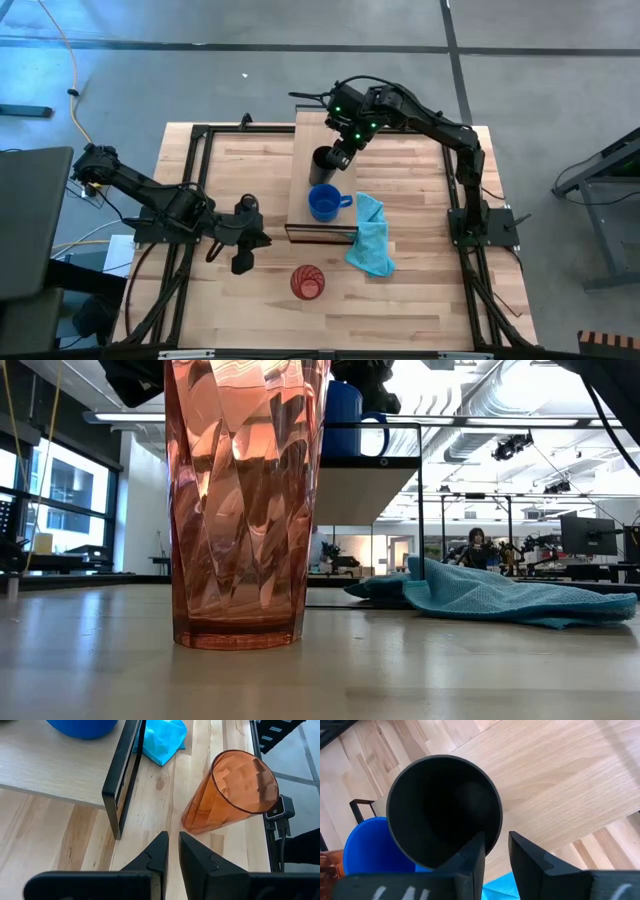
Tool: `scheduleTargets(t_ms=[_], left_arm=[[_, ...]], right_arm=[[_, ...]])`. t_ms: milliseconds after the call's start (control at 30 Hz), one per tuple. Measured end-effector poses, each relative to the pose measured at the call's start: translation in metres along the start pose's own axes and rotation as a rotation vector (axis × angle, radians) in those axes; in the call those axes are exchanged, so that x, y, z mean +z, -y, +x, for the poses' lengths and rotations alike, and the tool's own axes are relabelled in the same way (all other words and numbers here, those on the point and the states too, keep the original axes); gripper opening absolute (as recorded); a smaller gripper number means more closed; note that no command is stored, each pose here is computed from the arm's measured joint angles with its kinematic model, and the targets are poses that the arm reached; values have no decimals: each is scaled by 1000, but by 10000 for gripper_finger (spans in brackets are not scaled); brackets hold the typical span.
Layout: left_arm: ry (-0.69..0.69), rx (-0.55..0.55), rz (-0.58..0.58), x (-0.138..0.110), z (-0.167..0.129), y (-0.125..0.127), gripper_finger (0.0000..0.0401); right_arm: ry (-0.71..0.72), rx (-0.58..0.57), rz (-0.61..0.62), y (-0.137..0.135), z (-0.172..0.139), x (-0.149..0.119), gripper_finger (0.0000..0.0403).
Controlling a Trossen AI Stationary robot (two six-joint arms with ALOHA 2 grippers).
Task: Stack small to large cups/mugs on shelf
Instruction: Put the black cup on the shelf
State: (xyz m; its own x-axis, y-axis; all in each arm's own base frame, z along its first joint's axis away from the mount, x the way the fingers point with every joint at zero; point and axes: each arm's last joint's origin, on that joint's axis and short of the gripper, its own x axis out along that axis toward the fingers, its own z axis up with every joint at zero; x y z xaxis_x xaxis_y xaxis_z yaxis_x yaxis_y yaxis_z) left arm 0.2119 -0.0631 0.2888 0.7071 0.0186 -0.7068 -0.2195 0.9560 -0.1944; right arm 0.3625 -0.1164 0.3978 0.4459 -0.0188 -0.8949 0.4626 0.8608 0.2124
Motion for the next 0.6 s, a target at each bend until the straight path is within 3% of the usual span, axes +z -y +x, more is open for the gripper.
scheduleTargets(t_ms=[600], left_arm=[[2, 7, 0, 0, 0, 0, 33]], right_arm=[[9, 2, 0, 1, -11, -4, 79]])
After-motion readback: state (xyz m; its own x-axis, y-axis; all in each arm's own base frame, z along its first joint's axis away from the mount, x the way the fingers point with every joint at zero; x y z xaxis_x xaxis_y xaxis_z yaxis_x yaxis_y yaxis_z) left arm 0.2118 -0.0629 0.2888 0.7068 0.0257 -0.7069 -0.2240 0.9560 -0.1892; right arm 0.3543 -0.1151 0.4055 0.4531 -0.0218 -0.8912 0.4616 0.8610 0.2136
